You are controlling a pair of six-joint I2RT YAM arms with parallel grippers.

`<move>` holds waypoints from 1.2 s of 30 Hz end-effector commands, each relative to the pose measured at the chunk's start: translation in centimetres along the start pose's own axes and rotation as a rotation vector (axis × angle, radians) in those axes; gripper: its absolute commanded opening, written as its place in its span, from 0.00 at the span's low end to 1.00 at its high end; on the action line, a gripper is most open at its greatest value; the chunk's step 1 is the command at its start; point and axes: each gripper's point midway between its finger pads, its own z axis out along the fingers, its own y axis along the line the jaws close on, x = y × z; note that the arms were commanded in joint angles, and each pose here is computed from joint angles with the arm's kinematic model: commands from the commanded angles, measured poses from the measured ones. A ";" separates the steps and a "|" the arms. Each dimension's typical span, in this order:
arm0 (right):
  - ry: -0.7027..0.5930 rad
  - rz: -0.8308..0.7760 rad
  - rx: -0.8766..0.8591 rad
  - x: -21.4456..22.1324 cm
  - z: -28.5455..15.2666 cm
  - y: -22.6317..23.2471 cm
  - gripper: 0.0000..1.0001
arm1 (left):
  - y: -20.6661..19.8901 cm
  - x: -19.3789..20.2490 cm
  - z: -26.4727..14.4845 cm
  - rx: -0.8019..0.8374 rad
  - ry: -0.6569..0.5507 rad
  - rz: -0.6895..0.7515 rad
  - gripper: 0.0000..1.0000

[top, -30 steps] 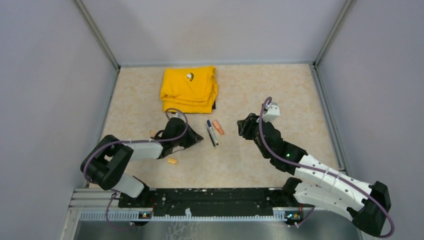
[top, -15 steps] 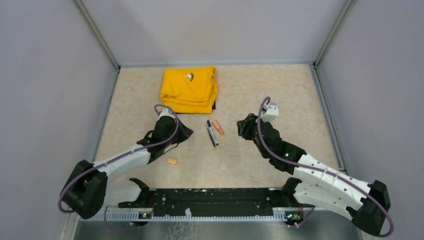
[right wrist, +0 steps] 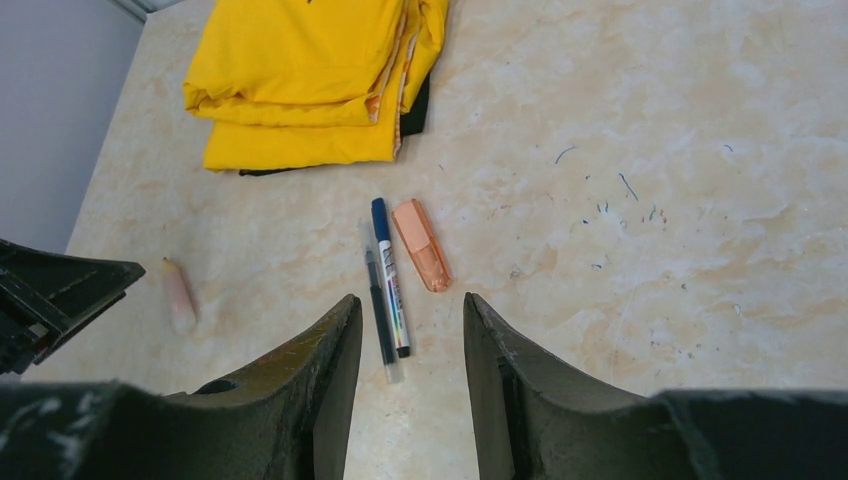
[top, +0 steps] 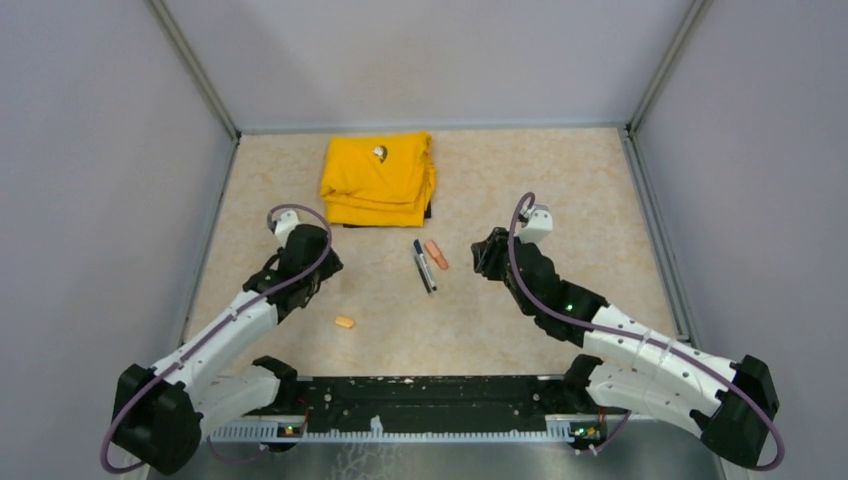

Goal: Insert the pens into the pen caps

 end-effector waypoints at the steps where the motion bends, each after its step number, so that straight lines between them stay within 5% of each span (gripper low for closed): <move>1: -0.042 0.037 -0.030 -1.7 0.1 1.1 0.41 | 3.2 -1.4 0.0 -0.174 -0.004 0.015 0.59; 22: -0.044 0.029 0.008 -1.5 -0.3 0.0 0.41 | 5.8 2.0 4.8 -0.355 0.176 -0.004 0.65; 36: -0.042 0.027 0.007 -1.6 -0.3 0.1 0.41 | 6.7 4.4 5.8 -0.365 0.251 0.029 0.51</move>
